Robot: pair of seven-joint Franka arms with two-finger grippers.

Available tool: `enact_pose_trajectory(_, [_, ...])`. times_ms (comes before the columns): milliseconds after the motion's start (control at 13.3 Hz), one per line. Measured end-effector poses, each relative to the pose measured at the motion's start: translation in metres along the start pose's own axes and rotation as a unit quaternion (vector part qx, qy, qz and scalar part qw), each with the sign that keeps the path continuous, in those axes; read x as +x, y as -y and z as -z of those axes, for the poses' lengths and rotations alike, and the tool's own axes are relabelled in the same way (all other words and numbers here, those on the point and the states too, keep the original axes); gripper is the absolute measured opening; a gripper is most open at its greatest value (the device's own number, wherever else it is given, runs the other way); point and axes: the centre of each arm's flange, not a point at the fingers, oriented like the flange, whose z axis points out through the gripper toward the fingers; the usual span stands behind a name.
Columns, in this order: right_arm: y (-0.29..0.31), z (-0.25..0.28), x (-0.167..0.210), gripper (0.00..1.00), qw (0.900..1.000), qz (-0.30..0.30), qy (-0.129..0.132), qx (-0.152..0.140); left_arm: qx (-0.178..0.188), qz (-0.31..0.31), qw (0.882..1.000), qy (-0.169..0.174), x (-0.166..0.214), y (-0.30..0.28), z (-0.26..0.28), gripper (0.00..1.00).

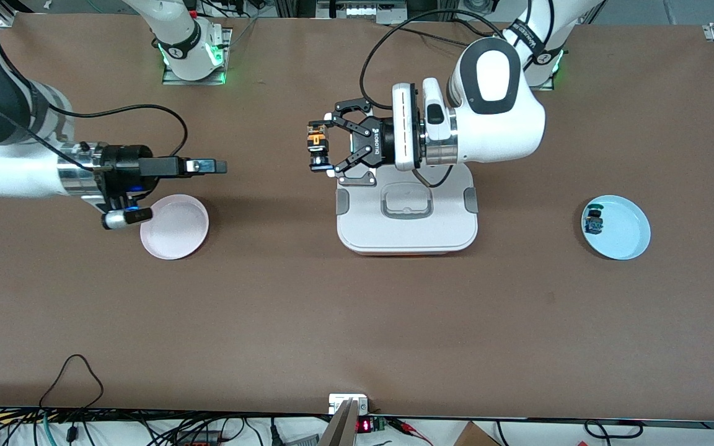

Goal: Transfer orange switch to right arm and place
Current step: 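Carry the switch over the box while the right gripper reaches toward it, then grasp the orange switch with the right gripper from the left gripper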

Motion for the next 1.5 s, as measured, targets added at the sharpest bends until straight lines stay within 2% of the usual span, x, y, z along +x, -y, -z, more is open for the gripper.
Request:
enact_pose_trajectory(226, [-0.002,-0.036,0.001,1.0,0.999,-0.01,0.021,0.036,-0.001,-0.018,1.0,-0.016,-0.006,-0.005,-0.006,0.72])
enact_pose_trajectory(602, [-0.012,-0.094,-0.002,1.0,0.997,0.001,0.05,0.054,-0.003,-0.022,1.0,-0.016,-0.007,-0.007,-0.009,0.72])
enact_pose_trajectory(977, [-0.013,-0.127,-0.011,1.0,0.997,0.01,0.062,0.049,-0.003,-0.025,1.0,-0.016,-0.008,-0.007,-0.01,0.72])
enact_pose_trajectory(1504, [-0.009,-0.13,-0.015,1.0,0.997,0.015,0.066,0.048,-0.003,-0.025,1.0,-0.015,-0.009,-0.007,-0.01,0.72])
